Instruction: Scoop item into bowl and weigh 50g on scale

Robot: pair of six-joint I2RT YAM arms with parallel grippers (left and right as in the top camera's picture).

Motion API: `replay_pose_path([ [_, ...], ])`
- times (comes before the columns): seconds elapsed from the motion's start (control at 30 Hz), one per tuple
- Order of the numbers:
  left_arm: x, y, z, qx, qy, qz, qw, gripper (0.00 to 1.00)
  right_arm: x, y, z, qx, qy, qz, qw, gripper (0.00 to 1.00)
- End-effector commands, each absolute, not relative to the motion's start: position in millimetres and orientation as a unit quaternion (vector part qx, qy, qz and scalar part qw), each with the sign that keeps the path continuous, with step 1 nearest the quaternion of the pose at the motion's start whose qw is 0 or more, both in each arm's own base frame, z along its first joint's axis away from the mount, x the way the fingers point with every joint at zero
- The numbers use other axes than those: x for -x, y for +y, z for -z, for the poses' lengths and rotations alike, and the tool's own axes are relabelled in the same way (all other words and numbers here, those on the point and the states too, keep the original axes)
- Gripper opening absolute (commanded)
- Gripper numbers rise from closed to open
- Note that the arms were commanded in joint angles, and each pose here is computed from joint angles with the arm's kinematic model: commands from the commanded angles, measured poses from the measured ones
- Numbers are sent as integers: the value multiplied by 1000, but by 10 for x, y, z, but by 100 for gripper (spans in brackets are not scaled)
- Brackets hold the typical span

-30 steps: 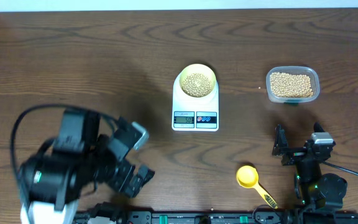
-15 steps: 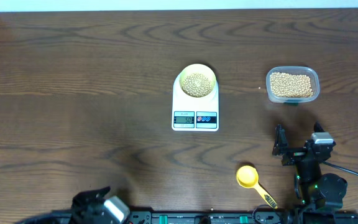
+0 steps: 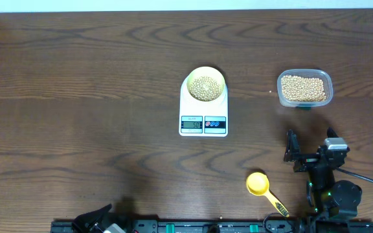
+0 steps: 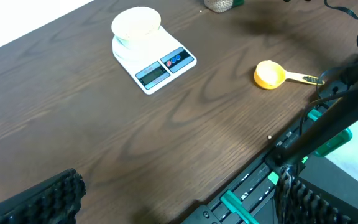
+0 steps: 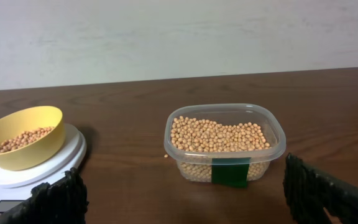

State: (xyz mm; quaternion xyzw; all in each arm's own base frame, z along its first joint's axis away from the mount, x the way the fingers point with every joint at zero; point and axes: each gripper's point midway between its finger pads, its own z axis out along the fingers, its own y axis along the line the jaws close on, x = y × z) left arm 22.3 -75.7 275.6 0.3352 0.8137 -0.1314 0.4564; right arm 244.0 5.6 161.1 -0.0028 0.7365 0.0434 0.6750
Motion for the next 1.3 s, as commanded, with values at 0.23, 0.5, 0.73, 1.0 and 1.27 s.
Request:
replay_pose_path([
  [0.23, -167, -731, -2750, -329, 810, 125, 470, 100, -2440, 62, -1588, 8, 737, -41, 675, 99],
  [0.5, 28, -697, -2746, -331, 779, 110, 521, 100, -2440, 62, -1588, 8, 737, -41, 675, 99],
  [0.73, 154, -660, -2726, -329, 759, 96, 554, 100, -2440, 62, -1588, 8, 737, -41, 675, 99],
  [1.0, 92, -668, -2724, -292, 774, 70, 558, 100, -2440, 62, -1588, 8, 737, -41, 675, 99],
  [1.27, 93, -672, -2719, -265, 785, 50, 558, 100, -2440, 62, -1588, 8, 737, -41, 675, 99],
])
